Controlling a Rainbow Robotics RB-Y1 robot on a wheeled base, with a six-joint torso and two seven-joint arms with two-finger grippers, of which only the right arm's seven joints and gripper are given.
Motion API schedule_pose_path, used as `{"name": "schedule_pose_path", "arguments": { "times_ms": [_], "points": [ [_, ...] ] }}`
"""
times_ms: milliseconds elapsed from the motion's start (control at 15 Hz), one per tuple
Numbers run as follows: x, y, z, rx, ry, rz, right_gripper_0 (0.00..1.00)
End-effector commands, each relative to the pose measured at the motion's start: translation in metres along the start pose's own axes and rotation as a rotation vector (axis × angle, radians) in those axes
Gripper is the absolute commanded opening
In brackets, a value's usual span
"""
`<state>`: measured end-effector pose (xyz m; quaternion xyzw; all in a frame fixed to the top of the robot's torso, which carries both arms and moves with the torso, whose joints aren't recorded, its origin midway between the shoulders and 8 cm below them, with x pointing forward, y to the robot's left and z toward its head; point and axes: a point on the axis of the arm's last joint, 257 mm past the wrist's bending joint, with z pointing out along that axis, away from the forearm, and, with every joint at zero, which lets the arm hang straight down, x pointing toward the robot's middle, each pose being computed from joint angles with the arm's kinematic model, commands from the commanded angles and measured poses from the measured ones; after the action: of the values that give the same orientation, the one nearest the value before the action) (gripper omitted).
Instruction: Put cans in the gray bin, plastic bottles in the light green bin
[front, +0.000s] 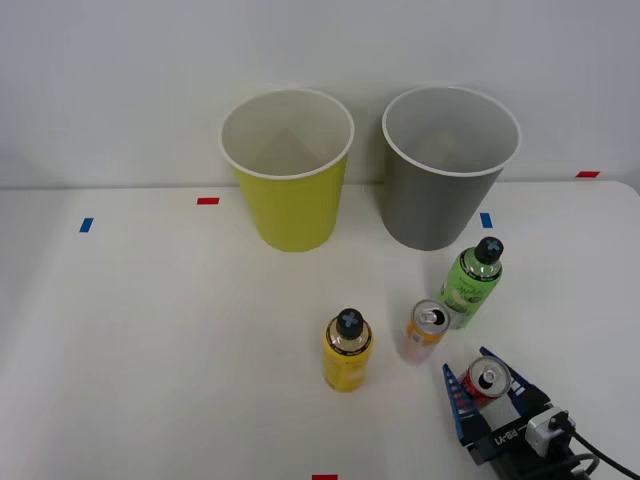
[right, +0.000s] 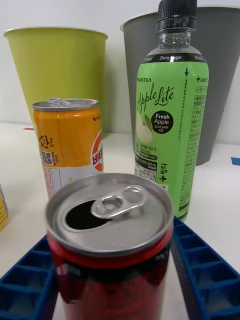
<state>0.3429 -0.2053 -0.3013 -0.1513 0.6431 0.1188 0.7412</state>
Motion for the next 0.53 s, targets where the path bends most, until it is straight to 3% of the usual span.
{"name": "schedule_pose_path", "arguments": {
  "times_ms": [67,533],
  "points": [
    [-0.001,-0.0001,0.0002,0.002,-0.003,-0.006,0.0],
    [-0.0003,-0.005,-0.0041,0.024,-0.003,0.01,0.0]
  ]
}}
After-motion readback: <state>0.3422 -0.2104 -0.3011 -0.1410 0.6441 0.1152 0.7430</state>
